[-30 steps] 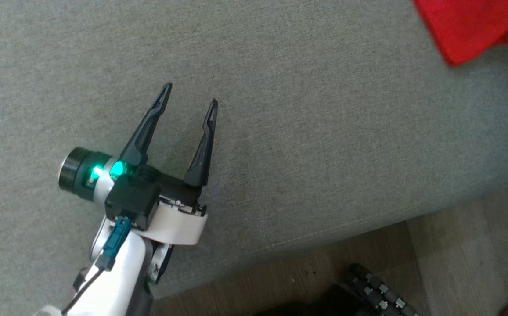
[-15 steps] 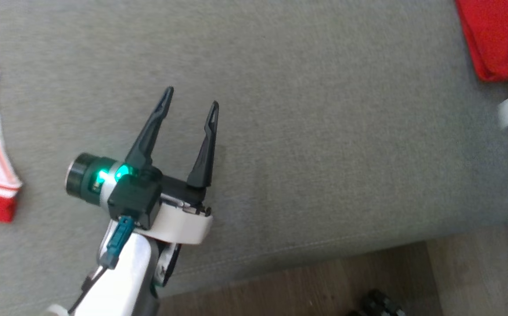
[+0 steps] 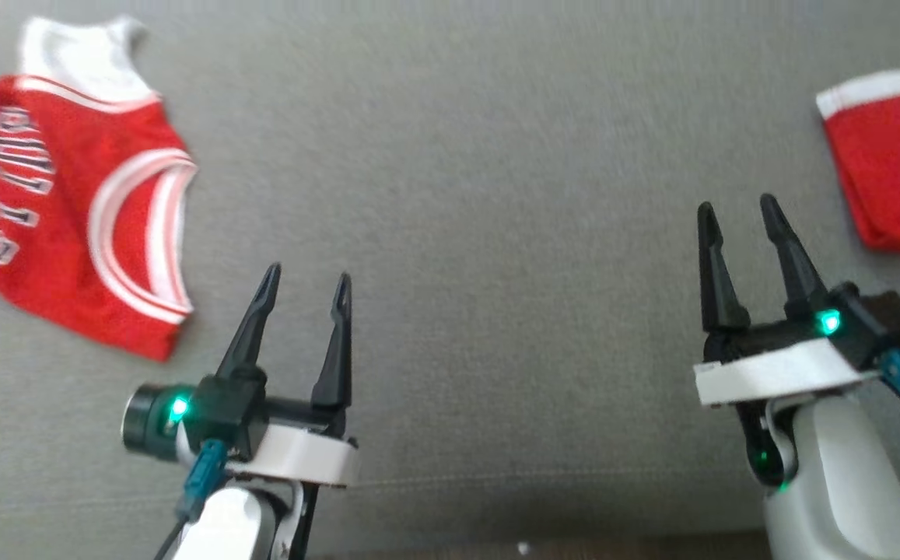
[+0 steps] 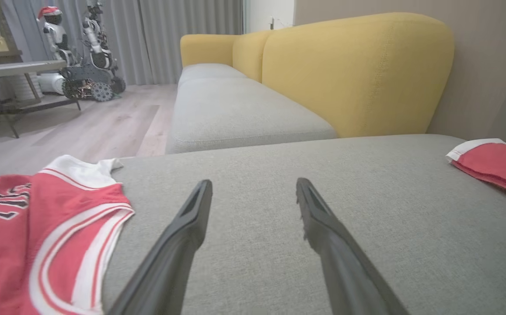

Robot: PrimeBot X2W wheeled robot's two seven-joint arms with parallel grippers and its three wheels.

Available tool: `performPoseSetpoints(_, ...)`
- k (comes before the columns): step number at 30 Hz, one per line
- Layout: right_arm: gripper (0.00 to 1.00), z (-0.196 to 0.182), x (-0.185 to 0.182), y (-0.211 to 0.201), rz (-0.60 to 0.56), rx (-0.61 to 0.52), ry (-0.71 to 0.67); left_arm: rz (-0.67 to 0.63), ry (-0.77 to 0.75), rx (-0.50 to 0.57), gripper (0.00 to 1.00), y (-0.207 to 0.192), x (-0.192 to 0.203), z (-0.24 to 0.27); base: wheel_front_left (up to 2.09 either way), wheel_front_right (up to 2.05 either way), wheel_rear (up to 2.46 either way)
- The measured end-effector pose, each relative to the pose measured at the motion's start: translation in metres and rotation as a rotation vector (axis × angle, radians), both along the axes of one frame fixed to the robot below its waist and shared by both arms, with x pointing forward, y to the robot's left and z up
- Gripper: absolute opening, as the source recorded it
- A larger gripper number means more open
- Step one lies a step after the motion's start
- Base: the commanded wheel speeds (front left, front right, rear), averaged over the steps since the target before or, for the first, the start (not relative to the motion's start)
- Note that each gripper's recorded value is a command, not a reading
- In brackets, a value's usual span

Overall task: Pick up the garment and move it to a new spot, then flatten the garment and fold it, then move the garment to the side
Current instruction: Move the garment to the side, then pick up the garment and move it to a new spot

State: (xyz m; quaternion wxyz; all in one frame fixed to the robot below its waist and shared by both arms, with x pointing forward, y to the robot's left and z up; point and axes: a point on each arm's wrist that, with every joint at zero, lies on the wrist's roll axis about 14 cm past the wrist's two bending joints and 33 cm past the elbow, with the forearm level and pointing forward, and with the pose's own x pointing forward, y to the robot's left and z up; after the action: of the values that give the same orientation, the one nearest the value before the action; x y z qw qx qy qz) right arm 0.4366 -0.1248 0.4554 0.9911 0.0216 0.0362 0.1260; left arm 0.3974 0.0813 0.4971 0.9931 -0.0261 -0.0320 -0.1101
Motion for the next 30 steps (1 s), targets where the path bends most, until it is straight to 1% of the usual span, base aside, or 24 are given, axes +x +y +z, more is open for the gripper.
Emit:
performPoseSetpoints(3,1.0,0.034,-0.01,0.01,0.022,0.011,-0.099,0.037,-0.036,0.02,1.0,0.012,-0.013,0.013,0.0,0.0,0.0)
performPoseSetpoints(5,1.0,0.046,-0.021,0.012,0.027,0.005,-0.138,0.063,-0.058,0.025,1.0,0.019,-0.022,0.021,0.0,0.0,0.0)
performPoseSetpoints(7,1.0,0.044,-0.039,0.014,0.033,0.003,-0.131,0.088,-0.073,0.028,1.0,0.027,-0.033,0.027,0.0,0.0,0.0)
performPoseSetpoints(10,1.0,0.03,-0.067,0.015,0.034,0.011,-0.082,0.127,-0.075,0.029,1.0,0.037,-0.052,0.029,0.0,0.0,0.0)
performPoseSetpoints(12,1.0,0.027,-0.08,0.015,0.031,0.016,-0.069,0.157,-0.076,0.037,1.0,0.044,-0.063,0.028,0.0,0.0,0.0)
performPoseSetpoints(17,1.0,0.033,-0.087,0.005,-0.006,0.03,-0.085,0.198,-0.081,0.04,1.0,0.056,-0.075,0.03,0.0,0.0,0.0)
performPoseSetpoints(20,1.0,0.037,-0.089,0.002,-0.021,0.036,-0.098,0.201,-0.093,0.038,1.0,0.057,-0.079,0.033,0.0,0.0,0.0)
performPoseSetpoints(30,1.0,0.039,-0.091,0.003,-0.023,0.048,-0.102,0.197,-0.095,0.045,1.0,0.06,-0.082,0.033,0.0,0.0,0.0)
